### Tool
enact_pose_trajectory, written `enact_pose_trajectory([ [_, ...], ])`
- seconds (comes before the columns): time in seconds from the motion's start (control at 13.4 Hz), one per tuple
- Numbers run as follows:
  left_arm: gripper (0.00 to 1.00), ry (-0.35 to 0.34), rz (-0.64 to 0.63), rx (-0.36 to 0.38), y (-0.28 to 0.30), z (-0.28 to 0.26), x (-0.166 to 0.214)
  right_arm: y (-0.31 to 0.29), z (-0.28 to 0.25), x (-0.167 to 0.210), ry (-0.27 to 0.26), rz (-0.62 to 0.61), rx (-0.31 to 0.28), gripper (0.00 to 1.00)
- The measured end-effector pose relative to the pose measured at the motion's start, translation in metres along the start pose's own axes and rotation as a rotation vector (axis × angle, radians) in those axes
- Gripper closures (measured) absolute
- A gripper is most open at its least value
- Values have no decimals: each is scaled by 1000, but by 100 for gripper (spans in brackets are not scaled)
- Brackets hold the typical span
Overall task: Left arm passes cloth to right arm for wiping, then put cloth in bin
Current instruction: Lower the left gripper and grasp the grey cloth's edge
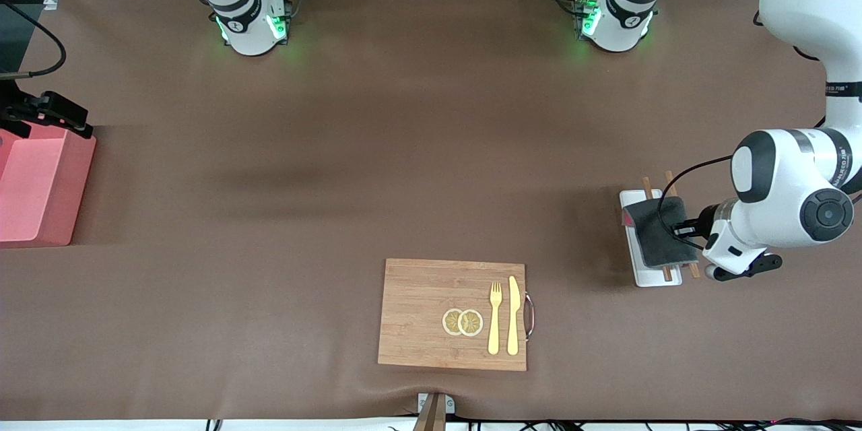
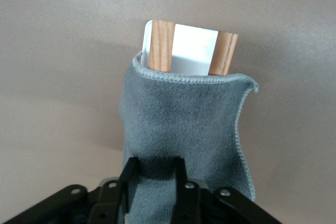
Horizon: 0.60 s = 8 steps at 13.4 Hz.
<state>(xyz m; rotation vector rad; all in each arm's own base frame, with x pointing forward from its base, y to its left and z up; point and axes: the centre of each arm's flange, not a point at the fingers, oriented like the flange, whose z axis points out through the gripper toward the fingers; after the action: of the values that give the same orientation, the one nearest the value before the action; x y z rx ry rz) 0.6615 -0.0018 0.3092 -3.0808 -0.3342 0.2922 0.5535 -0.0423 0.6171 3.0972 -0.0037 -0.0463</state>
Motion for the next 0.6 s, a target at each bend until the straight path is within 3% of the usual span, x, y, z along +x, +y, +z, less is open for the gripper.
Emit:
enact_pose_trajectory([
  [0.6,80,1,-5,1,-3,0,1,0,0,0,-2,0,0,0],
])
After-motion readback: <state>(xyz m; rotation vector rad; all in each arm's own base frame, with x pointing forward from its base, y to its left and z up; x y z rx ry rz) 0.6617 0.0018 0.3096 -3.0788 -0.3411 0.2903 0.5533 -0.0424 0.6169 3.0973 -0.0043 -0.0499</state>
